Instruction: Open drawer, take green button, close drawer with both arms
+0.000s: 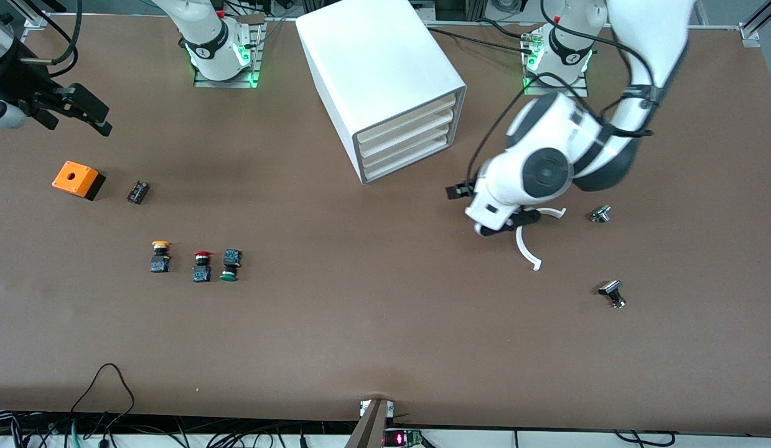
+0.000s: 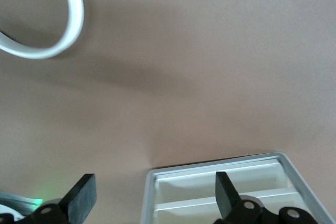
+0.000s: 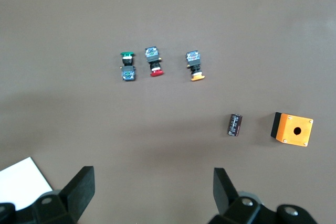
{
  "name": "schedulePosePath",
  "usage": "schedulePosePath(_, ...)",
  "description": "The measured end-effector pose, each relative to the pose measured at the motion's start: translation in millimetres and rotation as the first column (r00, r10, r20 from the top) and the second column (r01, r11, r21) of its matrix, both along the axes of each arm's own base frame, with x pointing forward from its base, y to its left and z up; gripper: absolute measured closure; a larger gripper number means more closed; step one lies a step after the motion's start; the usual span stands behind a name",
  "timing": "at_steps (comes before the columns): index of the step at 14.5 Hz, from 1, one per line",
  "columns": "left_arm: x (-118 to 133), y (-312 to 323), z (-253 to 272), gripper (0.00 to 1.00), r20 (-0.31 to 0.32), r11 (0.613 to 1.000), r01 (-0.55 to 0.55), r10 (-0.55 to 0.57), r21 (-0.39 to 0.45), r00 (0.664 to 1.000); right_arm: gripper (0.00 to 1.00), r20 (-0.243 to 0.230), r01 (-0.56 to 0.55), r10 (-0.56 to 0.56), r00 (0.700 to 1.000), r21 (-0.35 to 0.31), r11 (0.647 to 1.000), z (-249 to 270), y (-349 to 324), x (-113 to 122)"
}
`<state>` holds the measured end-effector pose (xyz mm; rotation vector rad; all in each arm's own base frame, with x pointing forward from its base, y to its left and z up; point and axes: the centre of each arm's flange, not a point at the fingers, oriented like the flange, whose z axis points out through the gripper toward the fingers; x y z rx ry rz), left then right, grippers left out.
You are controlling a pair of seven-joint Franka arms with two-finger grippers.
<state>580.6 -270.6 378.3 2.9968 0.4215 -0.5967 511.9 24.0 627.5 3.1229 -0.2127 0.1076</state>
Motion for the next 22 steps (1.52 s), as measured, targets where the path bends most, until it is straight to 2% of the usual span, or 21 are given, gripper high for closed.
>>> schedulePosePath(3,20,47,23,0.0,0.029,0.993,0.112,-0.113,0.048,0.993,0.0,0.001,0.015,-0.015,1.0,0.002,1.0,-1,-8,0)
schedulePosePath(6,29,70,71,0.0,0.061,0.966,0.24,-0.247,0.098,0.967,0.0,0.002,0.019,-0.019,1.0,0.002,1.0,0,-12,0)
schedulePosePath(9,38,117,119,0.0,0.116,0.929,0.358,-0.367,0.09,0.923,0.0,0.016,0.009,-0.009,1.0,0.002,1.0,2,-7,2)
schedulePosePath(11,39,158,146,0.0,0.149,0.904,0.415,-0.426,0.102,0.892,0.0,0.032,0.005,-0.005,0.999,0.005,1.0,7,-5,15)
schedulePosePath(14,21,205,182,0.0,0.237,0.899,0.429,-0.436,0.085,0.868,0.0,0.035,0.004,-0.004,0.999,0.01,1.0,5,-5,42)
schedulePosePath(17,1,252,202,0.0,0.36,0.912,0.39,-0.41,0.129,0.838,0.0,0.015,0.004,-0.004,1.0,0.011,1.0,2,-6,48)
schedulePosePath(18,-6,263,206,0.0,0.381,0.918,0.372,-0.396,0.14,0.835,0.0,0.013,0.002,-0.002,1.0,0.01,1.0,2,-6,47)
schedulePosePath(20,-20,268,209,0.0,0.395,0.921,0.359,-0.388,0.148,0.833,0.0,0.006,-0.009,0.009,1.0,0.009,1.0,3,-6,46)
schedulePosePath(22,-32,259,212,0.0,0.383,0.916,0.376,-0.402,0.144,0.832,0.0,-0.003,-0.013,0.013,1.0,0.009,1.0,5,-6,45)
